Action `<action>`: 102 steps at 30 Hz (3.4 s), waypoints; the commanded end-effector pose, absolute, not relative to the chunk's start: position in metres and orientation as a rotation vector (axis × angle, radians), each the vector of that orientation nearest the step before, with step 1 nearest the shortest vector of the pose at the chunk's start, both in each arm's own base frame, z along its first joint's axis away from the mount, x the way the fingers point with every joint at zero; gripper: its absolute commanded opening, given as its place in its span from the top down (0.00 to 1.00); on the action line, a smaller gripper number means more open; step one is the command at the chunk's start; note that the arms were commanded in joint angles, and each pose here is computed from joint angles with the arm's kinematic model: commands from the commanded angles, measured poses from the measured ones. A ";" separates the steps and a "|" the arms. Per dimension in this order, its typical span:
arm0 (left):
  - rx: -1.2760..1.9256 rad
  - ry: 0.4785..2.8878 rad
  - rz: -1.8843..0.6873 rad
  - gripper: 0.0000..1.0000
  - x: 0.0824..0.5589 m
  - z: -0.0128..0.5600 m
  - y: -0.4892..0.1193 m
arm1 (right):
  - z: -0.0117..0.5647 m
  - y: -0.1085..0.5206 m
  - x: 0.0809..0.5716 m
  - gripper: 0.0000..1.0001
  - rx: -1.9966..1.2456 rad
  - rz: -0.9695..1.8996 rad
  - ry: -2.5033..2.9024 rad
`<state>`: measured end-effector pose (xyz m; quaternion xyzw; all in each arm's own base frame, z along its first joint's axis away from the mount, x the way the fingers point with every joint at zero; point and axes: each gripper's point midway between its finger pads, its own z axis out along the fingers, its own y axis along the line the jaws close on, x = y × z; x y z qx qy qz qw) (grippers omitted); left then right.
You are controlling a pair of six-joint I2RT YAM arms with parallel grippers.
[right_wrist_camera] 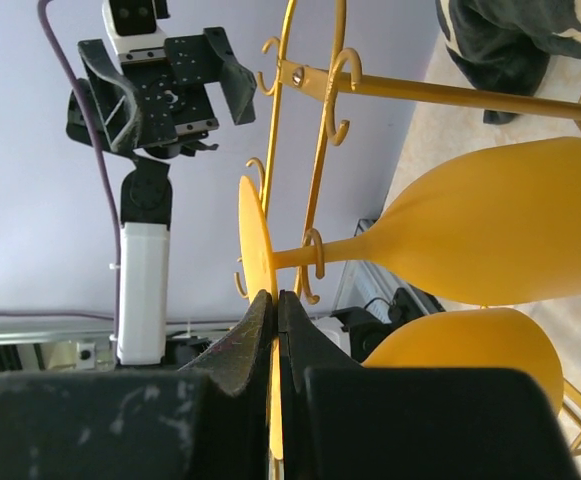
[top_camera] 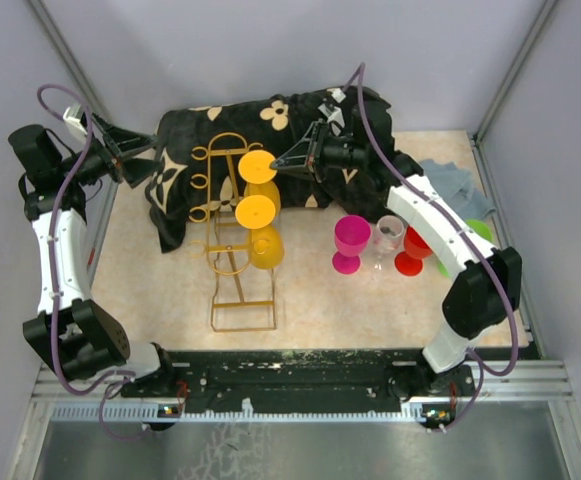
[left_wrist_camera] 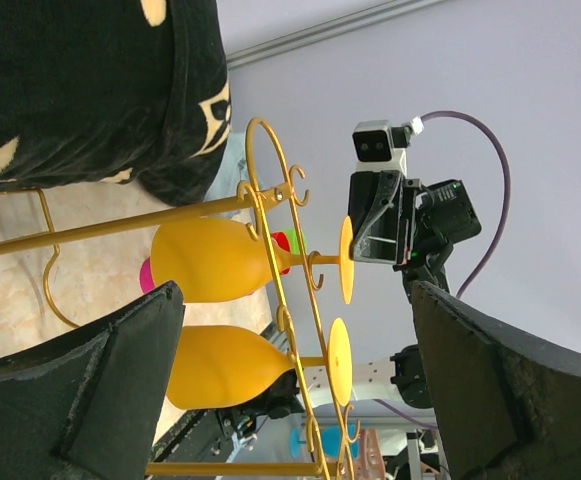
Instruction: Take the wine glass off the wine glass rack
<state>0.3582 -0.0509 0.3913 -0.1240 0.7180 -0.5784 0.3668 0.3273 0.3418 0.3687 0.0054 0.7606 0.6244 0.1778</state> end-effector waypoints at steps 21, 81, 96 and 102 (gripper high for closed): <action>-0.259 1.836 -1.474 0.00 0.356 0.399 -0.053 | 0.396 0.317 0.309 1.00 -0.006 1.771 2.057; 0.493 1.316 -1.544 0.00 0.344 0.575 -0.157 | 0.635 0.271 0.292 1.00 -0.207 2.262 0.947; 0.531 1.302 -1.541 0.00 0.326 0.581 -0.164 | 0.630 0.293 0.291 1.00 -0.237 2.332 0.934; 0.538 1.297 -1.552 0.00 0.326 0.583 -0.168 | 0.622 0.300 0.294 1.00 -0.231 2.350 0.944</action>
